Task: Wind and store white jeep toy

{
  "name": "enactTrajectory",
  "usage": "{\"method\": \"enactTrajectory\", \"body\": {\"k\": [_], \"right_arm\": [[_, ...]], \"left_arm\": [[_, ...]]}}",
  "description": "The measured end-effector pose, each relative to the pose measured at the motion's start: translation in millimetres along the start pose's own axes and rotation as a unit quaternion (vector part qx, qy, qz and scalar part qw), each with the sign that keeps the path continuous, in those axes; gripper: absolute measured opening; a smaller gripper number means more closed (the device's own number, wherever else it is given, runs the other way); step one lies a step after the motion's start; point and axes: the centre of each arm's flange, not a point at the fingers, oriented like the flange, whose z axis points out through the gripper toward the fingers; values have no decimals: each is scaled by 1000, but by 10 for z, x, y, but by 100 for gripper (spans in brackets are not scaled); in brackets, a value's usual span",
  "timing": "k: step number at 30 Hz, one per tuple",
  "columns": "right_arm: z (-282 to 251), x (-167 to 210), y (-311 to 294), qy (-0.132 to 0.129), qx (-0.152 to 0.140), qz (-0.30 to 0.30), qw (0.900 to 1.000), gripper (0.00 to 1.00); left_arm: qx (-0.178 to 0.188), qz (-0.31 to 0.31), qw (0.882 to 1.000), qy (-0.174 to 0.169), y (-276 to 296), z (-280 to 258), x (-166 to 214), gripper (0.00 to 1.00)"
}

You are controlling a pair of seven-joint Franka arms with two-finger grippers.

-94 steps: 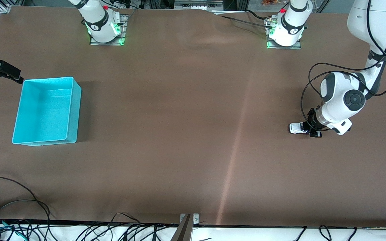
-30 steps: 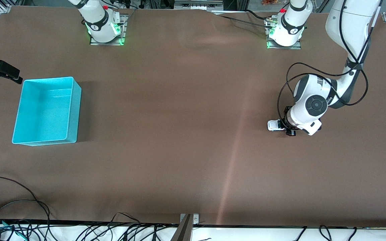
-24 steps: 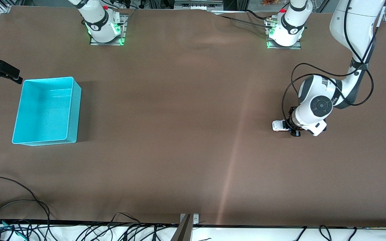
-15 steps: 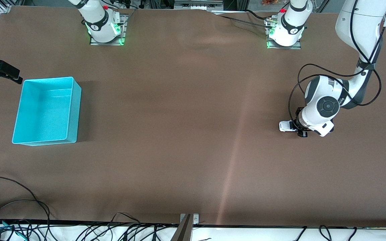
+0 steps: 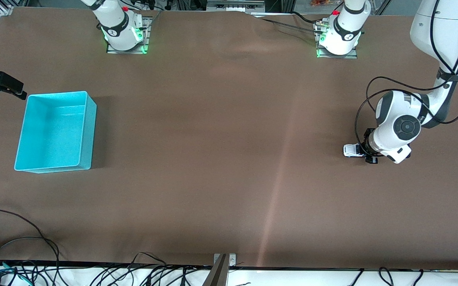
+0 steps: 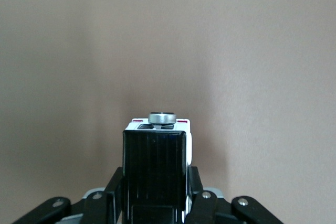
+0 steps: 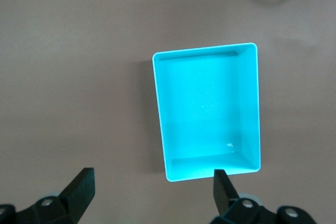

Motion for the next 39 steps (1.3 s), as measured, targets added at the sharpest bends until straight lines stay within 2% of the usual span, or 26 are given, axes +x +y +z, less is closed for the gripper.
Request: {"method": "enactTrajectory", "body": {"k": [13,19,23,25,33,39], "right_arm": [[0,0,0,0,0,0,1000,100],[0,0,0,0,0,0,1000,100],[0,0,0,0,0,0,1000,100],[0,0,0,0,0,0,1000,100],[0,0,0,0,0,0,1000,100],[0,0,0,0,0,0,1000,100]], "left_arm": [[-5,11,1000,9,-10,51,313,52],[-4,12,1000,8,-8,110,333,74],[-14,3,1000,10,41,15,452,95],[-15,2,1000,12,49,-54,540,100],[2,49,998,25,-47,-498,875,100],[-7,105,994,37,-113,-949,965,100]]}}
